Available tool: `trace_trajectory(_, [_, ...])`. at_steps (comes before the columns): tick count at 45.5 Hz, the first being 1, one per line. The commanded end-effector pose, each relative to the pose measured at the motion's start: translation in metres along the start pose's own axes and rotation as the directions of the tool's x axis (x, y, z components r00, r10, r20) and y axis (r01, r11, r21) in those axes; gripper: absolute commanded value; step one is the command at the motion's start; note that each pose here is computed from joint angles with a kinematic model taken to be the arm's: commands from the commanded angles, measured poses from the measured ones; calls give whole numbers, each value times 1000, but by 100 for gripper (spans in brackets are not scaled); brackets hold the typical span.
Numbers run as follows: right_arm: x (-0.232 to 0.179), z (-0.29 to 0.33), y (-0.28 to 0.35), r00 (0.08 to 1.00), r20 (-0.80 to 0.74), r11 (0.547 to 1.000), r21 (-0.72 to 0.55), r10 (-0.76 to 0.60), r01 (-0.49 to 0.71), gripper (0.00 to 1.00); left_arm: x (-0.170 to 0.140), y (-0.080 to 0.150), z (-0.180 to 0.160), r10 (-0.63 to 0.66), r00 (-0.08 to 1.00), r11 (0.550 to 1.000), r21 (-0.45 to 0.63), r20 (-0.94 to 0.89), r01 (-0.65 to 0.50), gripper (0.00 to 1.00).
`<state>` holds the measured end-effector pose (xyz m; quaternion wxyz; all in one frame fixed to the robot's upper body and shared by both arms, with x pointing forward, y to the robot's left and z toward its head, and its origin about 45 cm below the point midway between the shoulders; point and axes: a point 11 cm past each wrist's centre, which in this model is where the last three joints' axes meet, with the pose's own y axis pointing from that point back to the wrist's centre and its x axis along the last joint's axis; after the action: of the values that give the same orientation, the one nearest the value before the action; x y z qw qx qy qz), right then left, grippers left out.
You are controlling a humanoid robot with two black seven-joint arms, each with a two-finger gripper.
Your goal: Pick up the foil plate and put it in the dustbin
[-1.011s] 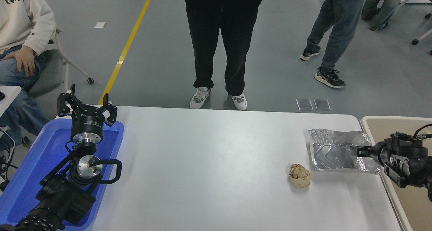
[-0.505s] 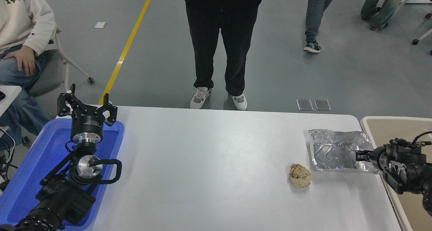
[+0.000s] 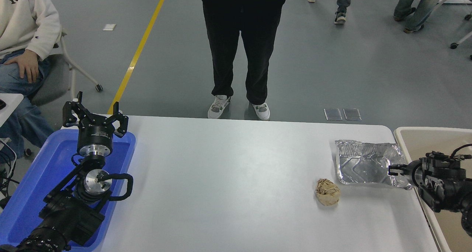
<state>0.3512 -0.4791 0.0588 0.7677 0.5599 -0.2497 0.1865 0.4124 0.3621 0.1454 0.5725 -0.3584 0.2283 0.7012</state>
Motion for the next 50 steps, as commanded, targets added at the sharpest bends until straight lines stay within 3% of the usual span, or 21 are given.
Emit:
trace_trajectory(1, [1,2,0,1000,2,1000,-3,1,-1,0,0,0,0,0,1000,1000,-1,1,0,99])
trace_trajectory(15, [15,-3,2,996,88,1000,20,16,-18,0,0,0,0,0,1000,1000,-1,1,0,99])
trace_trajectory(25, [59,12,18,982,186,997,62,27,-39,0,0,0,0,-1,1000,1000,0,2,1,99])
trace_trajectory(38, [119,27,83,958,288,981,190,-16,-40,0,0,0,0,0,1000,1000,-1,1,0,99])
trace_trajectory(50, [158,30,156,970,237,960,281,-57,-12,0,0,0,0,-1,1000,1000,0,2,1,99])
